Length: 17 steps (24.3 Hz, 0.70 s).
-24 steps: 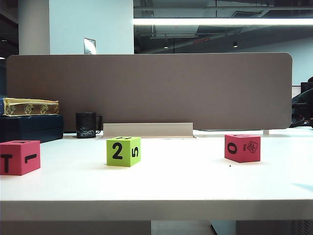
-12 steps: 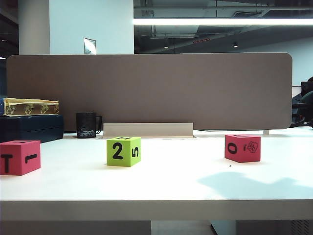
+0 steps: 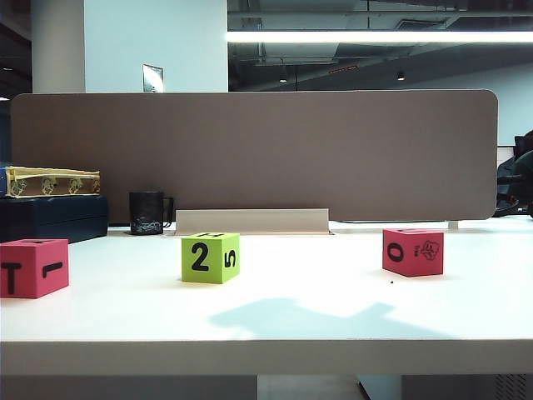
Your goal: Select the appropriate blocks from the scattered letter blocks on the table and arrange them in a row to spell out "THU".
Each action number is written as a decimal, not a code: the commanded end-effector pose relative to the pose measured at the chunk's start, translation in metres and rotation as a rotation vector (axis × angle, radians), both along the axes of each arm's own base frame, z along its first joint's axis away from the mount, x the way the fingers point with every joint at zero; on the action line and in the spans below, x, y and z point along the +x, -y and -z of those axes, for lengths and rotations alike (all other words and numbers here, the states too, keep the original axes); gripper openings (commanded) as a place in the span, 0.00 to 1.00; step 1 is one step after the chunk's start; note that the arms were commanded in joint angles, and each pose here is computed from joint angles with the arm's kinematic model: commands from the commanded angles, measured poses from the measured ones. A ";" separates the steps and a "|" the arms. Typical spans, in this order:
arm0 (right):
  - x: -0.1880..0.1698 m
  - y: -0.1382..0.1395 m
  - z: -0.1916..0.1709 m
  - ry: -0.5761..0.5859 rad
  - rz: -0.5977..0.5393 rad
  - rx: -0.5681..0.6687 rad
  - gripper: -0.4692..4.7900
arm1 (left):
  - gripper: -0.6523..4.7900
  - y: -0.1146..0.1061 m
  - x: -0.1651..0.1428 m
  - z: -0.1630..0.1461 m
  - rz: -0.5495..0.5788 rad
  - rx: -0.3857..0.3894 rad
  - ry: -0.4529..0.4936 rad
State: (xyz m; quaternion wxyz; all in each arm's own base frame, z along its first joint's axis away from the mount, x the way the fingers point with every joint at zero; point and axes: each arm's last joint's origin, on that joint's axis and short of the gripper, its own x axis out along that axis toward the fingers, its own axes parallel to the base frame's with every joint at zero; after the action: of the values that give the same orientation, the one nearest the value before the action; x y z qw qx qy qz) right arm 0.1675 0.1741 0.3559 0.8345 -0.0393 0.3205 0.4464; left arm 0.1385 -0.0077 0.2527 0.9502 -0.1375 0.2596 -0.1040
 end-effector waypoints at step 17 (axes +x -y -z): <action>0.009 -0.024 0.010 0.056 0.019 -0.120 0.08 | 0.11 0.012 0.100 0.005 0.119 0.135 -0.241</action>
State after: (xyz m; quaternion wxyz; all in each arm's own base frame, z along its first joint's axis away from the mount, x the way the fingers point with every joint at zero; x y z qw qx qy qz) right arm 0.1770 0.1959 0.3425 0.8381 -0.0988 0.3377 0.4168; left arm 0.2341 -0.0193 0.2450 0.9090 -0.0798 0.3891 -0.1263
